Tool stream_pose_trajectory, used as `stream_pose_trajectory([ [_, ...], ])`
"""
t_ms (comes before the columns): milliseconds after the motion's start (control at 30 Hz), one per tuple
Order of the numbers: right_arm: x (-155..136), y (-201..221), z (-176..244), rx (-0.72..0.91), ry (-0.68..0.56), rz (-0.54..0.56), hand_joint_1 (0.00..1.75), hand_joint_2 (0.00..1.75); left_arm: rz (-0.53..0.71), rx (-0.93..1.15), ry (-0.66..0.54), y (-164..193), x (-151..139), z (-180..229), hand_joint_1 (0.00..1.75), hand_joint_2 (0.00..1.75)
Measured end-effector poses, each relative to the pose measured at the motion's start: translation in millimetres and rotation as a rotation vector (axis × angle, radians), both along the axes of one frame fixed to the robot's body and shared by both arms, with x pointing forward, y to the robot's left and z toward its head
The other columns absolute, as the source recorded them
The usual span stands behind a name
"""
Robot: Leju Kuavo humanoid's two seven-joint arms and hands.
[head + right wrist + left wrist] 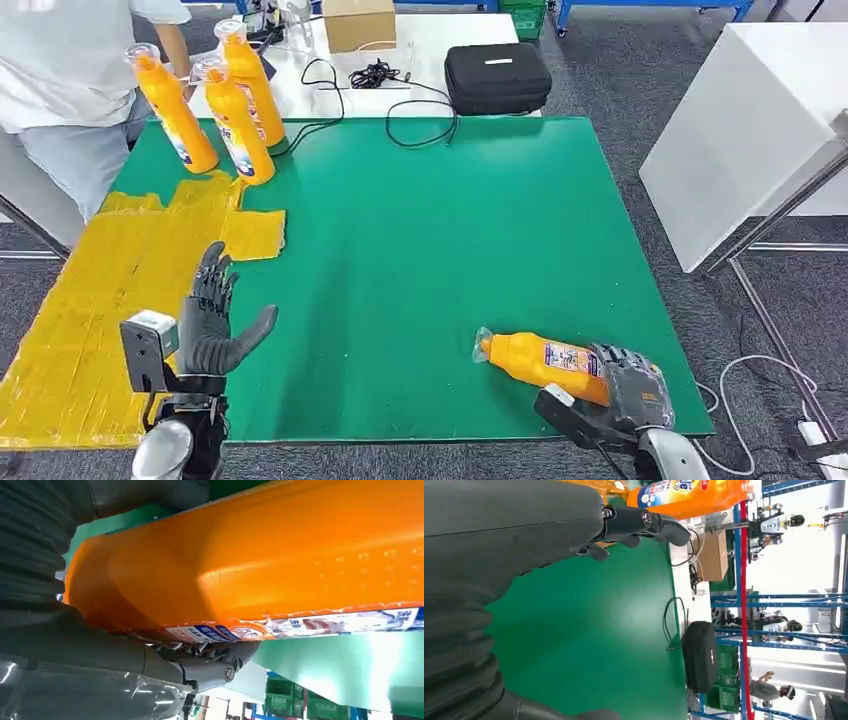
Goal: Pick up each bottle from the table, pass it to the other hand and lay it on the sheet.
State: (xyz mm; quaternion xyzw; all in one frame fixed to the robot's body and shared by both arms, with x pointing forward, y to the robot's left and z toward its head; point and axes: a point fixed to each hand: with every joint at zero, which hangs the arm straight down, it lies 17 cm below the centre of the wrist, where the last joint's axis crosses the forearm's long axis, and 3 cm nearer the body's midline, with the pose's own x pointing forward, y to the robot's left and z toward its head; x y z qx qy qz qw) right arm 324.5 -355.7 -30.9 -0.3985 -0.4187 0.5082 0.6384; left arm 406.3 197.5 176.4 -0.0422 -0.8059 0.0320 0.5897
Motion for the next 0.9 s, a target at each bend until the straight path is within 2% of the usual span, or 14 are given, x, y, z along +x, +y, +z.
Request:
stream_pose_trajectory([
  [467, 1.3, -5.3, -2.6, -0.022, 0.013, 0.002, 1.55, 1.75, -0.002, -0.001, 0.0, -0.9, 0.4, -0.7, 0.0, 1.75],
  [500, 0.9, -5.4, -3.8, -0.028, 0.02, 0.005, 1.61, 1.75, -0.002, -0.003, -0.002, -1.0, 0.4, -0.2, 0.0, 1.75],
  [533, 0.8, -5.1, -4.4, -0.032, 0.023, 0.01, 1.75, 1.75, -0.003, -0.004, -0.005, -1.6, 0.4, 0.6, 0.0, 1.75],
  [633, 4.2, -6.2, -2.4, -0.035, 0.011, 0.011, 1.75, 1.75, -0.003, -0.011, -0.006, -1.6, 0.7, 1.3, 0.0, 1.75],
  [767, 19.8, 10.5, 19.7, 0.041, -0.127, 0.025, 1.75, 1.75, -0.016, -0.012, -0.001, -5.2, -0.6, 0.3, 0.0, 1.75],
  [900, 33.5, 59.1, 51.8, 0.283, -0.295, 0.083, 1.75, 1.75, -0.116, -0.031, 0.02, -27.3, -4.9, -0.4, 0.0, 1.75],
])
